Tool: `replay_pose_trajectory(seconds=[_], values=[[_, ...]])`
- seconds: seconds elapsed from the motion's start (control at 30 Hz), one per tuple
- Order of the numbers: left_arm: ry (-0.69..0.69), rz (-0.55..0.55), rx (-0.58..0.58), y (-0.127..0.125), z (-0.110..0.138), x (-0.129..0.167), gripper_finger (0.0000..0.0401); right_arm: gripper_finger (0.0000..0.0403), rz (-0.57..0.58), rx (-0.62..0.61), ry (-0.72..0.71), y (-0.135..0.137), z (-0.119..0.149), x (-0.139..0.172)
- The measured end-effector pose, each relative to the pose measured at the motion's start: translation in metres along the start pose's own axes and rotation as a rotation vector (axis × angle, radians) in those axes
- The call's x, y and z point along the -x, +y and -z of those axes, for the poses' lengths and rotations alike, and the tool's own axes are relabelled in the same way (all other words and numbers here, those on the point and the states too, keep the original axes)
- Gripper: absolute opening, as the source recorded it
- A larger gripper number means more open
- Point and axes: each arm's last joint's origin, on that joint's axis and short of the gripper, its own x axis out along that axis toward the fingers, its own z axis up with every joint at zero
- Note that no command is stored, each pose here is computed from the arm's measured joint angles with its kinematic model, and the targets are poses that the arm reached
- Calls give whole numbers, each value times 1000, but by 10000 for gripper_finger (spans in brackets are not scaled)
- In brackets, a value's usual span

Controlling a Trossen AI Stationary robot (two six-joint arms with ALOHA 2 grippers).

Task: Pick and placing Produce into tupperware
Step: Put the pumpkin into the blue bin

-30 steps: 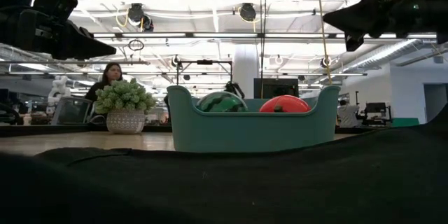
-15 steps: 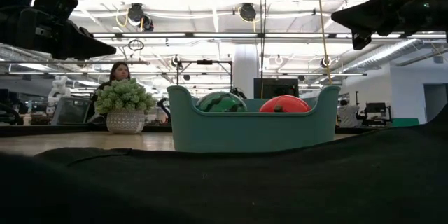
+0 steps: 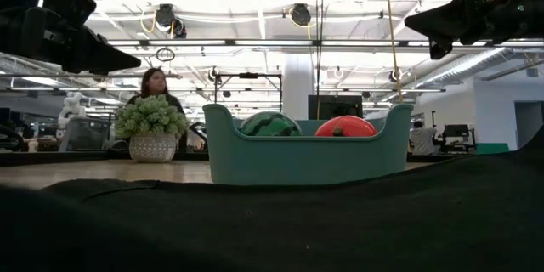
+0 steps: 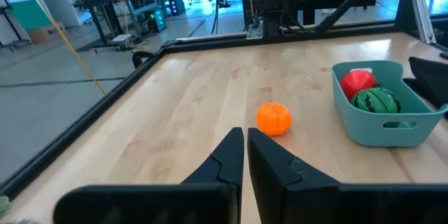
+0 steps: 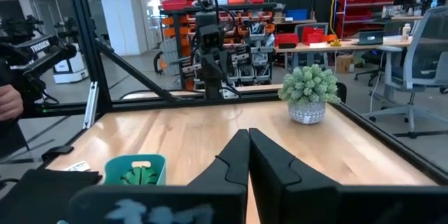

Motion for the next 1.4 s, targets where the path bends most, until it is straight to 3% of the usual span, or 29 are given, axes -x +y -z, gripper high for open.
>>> replay_pose_trajectory(seconds=[0.27, 0.47, 0.8, 1.17, 1.4], values=[[-130, -91, 116, 4, -13, 1, 26, 0, 0, 7, -3, 0, 0, 0], [-146, -115, 124, 7, -33, 1, 26, 0, -1, 8, -3, 0, 0, 0], [-97, -180, 25, 18, -102, -32, 26, 0, -1, 52, -1, 0, 0, 0], [-89, -54, 38, 36, -171, -95, 26, 0, -1, 57, 0, 0, 0, 0], [-12, 62, 58, 56, -199, -130, 26, 0, -1, 57, 0, 0, 0, 0]])
